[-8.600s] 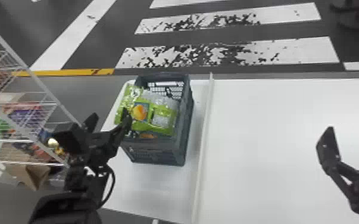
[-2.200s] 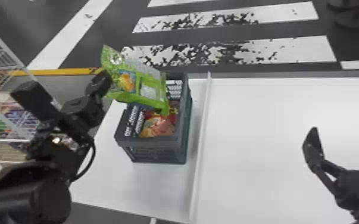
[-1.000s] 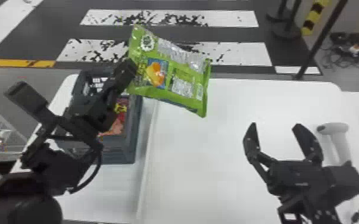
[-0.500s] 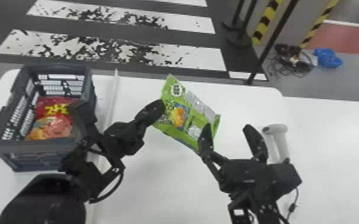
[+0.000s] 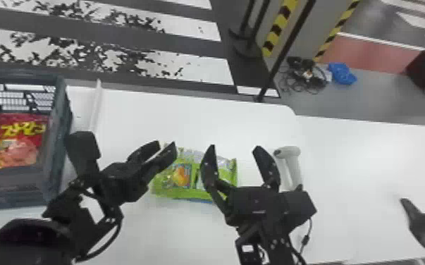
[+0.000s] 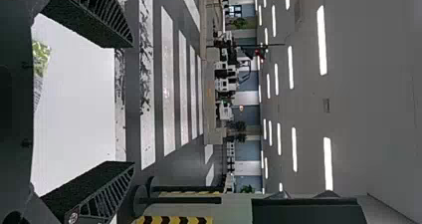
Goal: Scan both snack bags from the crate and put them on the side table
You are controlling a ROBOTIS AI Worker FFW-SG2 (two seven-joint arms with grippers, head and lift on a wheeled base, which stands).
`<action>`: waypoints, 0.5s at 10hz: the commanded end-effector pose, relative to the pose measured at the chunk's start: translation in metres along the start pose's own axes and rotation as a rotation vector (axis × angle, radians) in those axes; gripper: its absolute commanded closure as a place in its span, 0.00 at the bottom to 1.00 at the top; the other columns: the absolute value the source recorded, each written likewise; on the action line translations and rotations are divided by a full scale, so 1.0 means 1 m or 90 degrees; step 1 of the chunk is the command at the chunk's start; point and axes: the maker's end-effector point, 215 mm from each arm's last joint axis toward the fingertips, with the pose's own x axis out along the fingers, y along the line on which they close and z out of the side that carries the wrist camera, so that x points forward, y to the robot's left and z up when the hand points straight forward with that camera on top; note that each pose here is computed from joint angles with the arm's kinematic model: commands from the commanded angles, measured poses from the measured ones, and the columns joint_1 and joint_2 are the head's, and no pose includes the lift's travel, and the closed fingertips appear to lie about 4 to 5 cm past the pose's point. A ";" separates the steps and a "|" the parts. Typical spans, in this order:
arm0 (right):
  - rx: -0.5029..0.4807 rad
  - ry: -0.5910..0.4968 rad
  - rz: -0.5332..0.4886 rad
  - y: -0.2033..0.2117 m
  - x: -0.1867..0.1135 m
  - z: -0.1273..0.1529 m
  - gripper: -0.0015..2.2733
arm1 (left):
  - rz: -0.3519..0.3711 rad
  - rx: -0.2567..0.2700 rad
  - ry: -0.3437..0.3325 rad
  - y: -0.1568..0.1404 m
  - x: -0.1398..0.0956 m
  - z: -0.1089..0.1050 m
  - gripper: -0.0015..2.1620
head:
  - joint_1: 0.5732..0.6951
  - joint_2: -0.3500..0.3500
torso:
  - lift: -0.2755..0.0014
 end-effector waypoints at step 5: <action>-0.001 0.008 0.001 0.002 0.001 -0.004 0.04 | 0.139 0.216 -0.101 0.030 -0.090 0.103 0.02 | 1.00 0.25 | 0.68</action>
